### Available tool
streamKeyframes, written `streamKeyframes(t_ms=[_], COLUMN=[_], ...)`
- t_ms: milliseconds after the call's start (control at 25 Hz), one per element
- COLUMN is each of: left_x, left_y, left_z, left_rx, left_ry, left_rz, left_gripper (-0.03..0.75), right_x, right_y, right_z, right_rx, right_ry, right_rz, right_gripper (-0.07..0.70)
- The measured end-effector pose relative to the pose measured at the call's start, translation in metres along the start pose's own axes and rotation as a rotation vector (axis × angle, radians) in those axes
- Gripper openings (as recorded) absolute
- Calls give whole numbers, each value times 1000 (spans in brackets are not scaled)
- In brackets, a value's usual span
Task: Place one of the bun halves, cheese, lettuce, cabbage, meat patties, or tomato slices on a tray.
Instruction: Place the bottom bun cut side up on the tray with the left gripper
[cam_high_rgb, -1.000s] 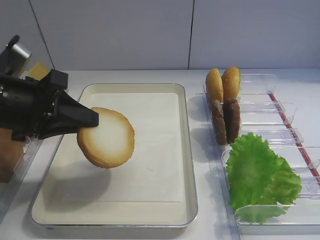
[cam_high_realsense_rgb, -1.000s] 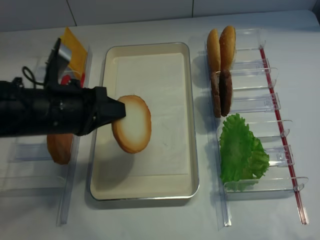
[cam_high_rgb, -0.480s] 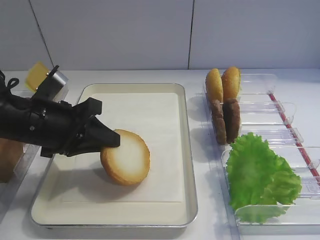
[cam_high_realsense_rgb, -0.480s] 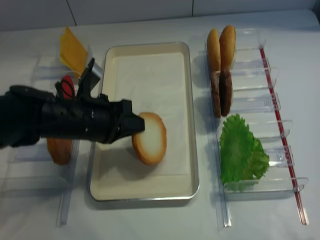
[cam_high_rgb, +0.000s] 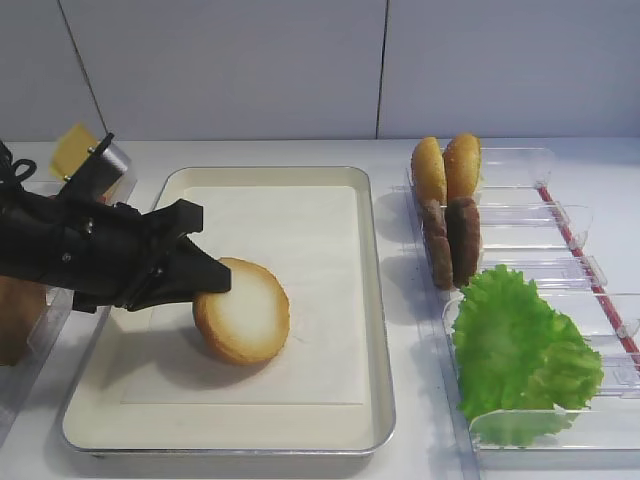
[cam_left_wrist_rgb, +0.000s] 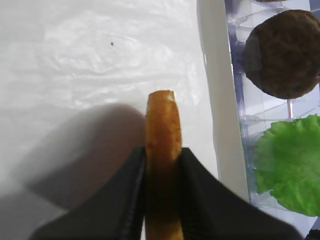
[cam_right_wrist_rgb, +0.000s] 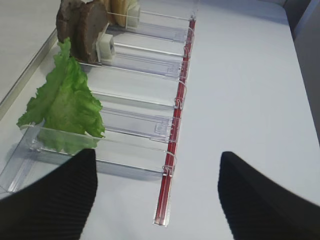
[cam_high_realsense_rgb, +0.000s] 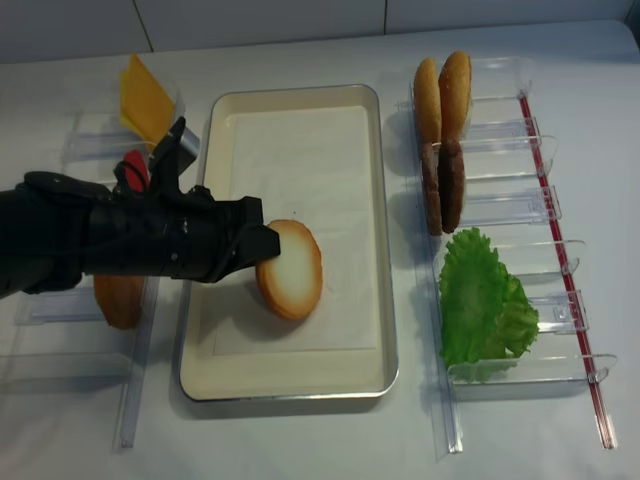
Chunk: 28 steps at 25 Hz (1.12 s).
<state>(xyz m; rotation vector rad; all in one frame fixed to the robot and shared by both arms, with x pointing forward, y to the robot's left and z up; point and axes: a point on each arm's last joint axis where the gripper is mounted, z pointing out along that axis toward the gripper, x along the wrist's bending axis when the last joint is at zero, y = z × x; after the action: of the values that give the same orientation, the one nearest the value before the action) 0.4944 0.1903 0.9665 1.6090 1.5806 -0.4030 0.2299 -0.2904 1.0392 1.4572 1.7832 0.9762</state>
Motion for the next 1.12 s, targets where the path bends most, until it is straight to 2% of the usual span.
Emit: streamKeyframes(t_ms=[400,520,760,920,1120], left_x=[0,0,0,1,4], left_y=[-2,-4,-4,-4,-7], left_z=[0,0,0,0,0], left_rx=[28,40,45,48,80], left_ry=[0,-2,0,4,34], left_rz=[21,29,35,49,107], left_gripper=[153,233,482,527,536], right_x=[0,0,0,0,0], right_y=[0,0,0,0,0], right_z=[0,0,0,0,0], right_rx=[0,0,0,0,0], right_ry=[0,0,0,0,0], right_rz=[0,0,0,0,0], right_gripper=[519,519,519,519,519])
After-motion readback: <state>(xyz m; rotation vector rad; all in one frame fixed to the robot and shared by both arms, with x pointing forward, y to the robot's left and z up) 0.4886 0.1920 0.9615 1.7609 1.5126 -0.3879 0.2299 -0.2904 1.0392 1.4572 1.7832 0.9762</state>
